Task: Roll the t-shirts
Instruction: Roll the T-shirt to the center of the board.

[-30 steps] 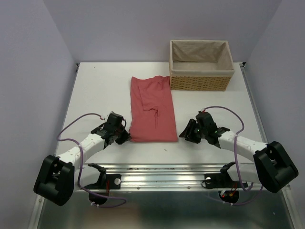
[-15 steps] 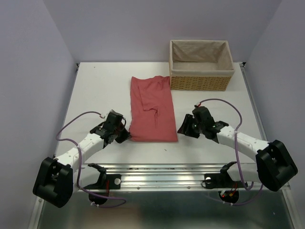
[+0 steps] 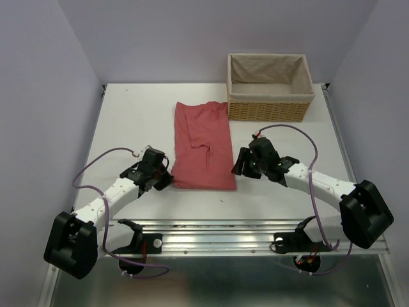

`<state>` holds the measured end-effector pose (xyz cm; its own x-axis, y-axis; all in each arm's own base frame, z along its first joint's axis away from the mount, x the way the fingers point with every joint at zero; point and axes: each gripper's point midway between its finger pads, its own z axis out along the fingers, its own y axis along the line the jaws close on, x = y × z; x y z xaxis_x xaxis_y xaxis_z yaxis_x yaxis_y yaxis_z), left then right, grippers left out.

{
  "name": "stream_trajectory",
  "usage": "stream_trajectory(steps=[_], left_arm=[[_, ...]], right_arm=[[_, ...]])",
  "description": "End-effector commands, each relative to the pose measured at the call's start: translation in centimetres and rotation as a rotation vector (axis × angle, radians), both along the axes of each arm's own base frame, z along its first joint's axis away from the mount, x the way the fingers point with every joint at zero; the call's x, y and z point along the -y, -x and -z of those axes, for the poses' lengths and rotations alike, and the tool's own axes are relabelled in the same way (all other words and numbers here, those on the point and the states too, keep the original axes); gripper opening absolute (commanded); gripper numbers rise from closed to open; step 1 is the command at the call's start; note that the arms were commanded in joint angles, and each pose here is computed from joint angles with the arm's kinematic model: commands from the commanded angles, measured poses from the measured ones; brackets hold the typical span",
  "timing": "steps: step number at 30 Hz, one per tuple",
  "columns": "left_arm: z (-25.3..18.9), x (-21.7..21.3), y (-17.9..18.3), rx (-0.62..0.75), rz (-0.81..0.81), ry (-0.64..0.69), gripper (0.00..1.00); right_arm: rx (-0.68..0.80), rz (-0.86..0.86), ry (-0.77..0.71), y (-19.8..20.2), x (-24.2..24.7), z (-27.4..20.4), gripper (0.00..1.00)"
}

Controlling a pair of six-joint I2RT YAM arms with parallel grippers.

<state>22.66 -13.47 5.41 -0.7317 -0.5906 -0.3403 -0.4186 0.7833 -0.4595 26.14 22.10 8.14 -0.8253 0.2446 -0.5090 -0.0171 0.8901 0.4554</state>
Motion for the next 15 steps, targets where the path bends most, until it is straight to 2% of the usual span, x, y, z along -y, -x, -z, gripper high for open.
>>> stream_trajectory(steps=[1, 3, 5, 8, 15], left_arm=[[-1.8, -0.1, -1.1, 0.058, -0.019, -0.001, 0.0], [-1.8, -0.1, -1.1, 0.052, -0.014, -0.006, 0.0], [-1.8, -0.2, -1.0, 0.05, -0.014, -0.013, 0.0], [-1.9, -0.2, -1.0, 0.057, -0.018, -0.007, 0.0], [-2.7, -0.4, -1.3, 0.077, -0.032, -0.006, 0.0]], right_arm=[[0.03, -0.002, 0.005, -0.3, -0.4, -0.7, 0.59], [0.023, 0.003, -0.009, 0.2, -0.2, -0.7, 0.59], [0.0, 0.013, -0.03, 1.1, 0.0, -0.1, 0.66], [-0.044, 0.042, -0.062, 2.2, 0.2, 1.2, 0.7], [-0.082, 0.057, -0.215, 3.6, -1.1, 1.5, 0.72]])
